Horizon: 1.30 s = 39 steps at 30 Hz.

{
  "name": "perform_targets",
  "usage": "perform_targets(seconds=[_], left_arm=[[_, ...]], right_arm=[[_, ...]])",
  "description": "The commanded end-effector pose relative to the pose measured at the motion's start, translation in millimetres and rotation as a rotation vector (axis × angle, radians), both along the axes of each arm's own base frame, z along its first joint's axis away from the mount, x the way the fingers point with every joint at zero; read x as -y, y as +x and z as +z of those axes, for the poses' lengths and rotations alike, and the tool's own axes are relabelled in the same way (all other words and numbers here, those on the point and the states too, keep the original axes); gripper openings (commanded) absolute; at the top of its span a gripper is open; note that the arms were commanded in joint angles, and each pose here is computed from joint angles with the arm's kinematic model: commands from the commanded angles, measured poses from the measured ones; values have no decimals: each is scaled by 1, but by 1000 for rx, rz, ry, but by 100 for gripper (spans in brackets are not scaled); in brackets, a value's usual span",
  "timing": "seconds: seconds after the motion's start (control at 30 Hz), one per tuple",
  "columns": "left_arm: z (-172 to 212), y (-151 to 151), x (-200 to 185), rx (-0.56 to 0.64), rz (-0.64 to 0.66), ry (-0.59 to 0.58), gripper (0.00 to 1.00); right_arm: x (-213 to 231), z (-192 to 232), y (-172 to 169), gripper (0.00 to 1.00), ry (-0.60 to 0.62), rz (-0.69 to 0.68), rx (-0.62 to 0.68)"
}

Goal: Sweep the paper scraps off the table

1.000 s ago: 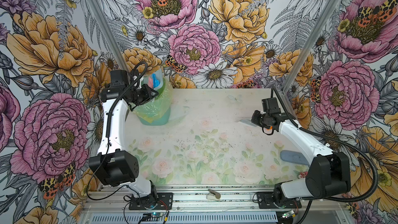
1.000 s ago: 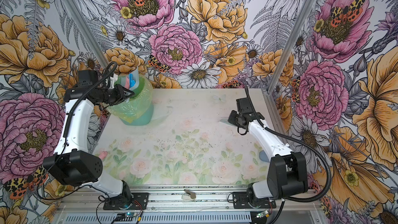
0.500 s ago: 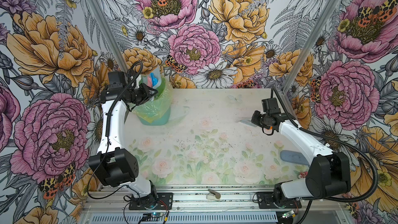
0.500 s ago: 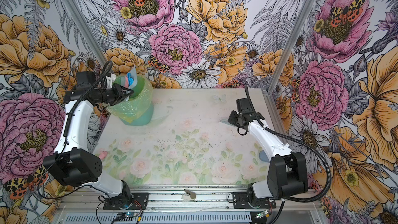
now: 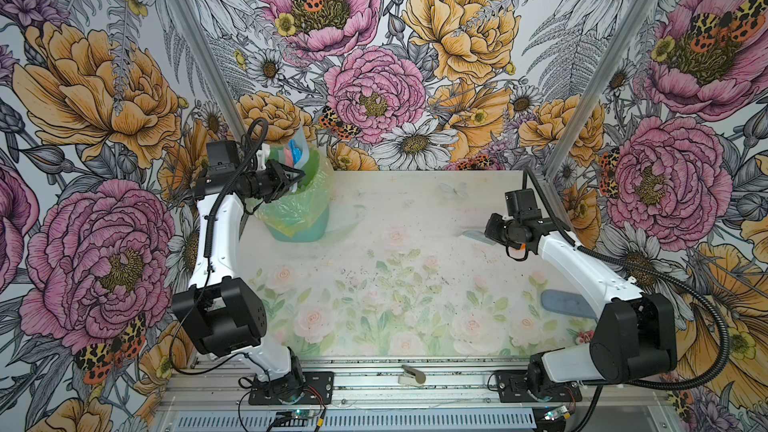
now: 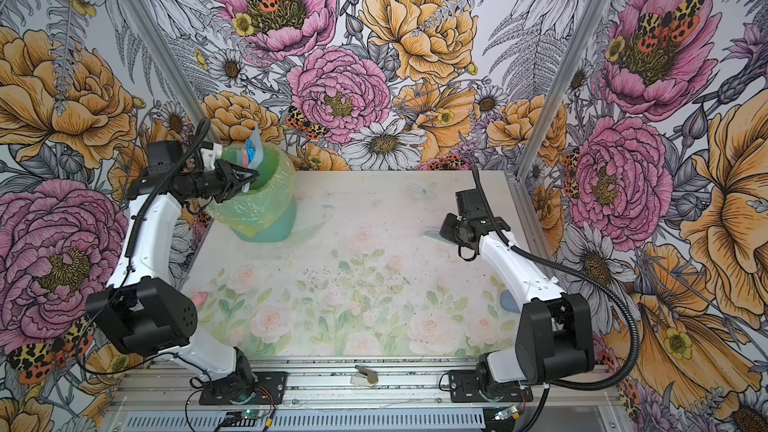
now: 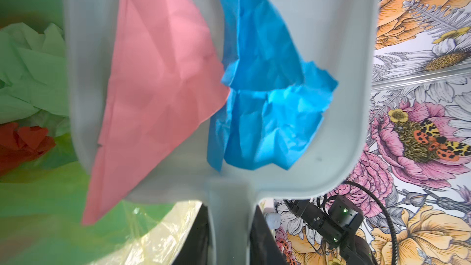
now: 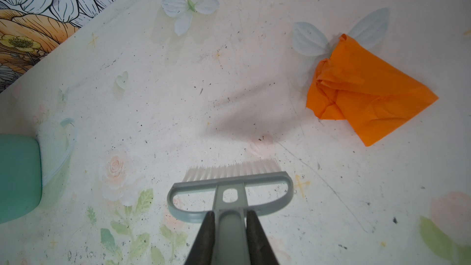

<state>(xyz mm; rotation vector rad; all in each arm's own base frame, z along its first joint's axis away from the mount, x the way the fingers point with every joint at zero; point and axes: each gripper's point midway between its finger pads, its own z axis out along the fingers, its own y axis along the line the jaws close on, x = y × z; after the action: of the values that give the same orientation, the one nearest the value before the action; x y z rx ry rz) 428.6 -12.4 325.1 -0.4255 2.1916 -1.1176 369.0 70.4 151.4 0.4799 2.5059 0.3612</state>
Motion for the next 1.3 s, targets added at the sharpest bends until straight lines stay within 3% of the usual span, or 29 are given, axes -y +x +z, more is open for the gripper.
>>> perform_targets(seconds=[0.0,0.6,1.03,1.27], left_arm=[[6,5,0,20,-24,-64,14],[8,1,5,6,-55,-216,14],[31,4,0,103,-48,-394,15],[39,3,1,123,-53,-432,15]], right_arm=[[0,9,7,0,4,8,36],[-1,4,8,0,8,15,30],[-1,6,7,0,10,14,38],[-1,6,6,0,10,15,37]])
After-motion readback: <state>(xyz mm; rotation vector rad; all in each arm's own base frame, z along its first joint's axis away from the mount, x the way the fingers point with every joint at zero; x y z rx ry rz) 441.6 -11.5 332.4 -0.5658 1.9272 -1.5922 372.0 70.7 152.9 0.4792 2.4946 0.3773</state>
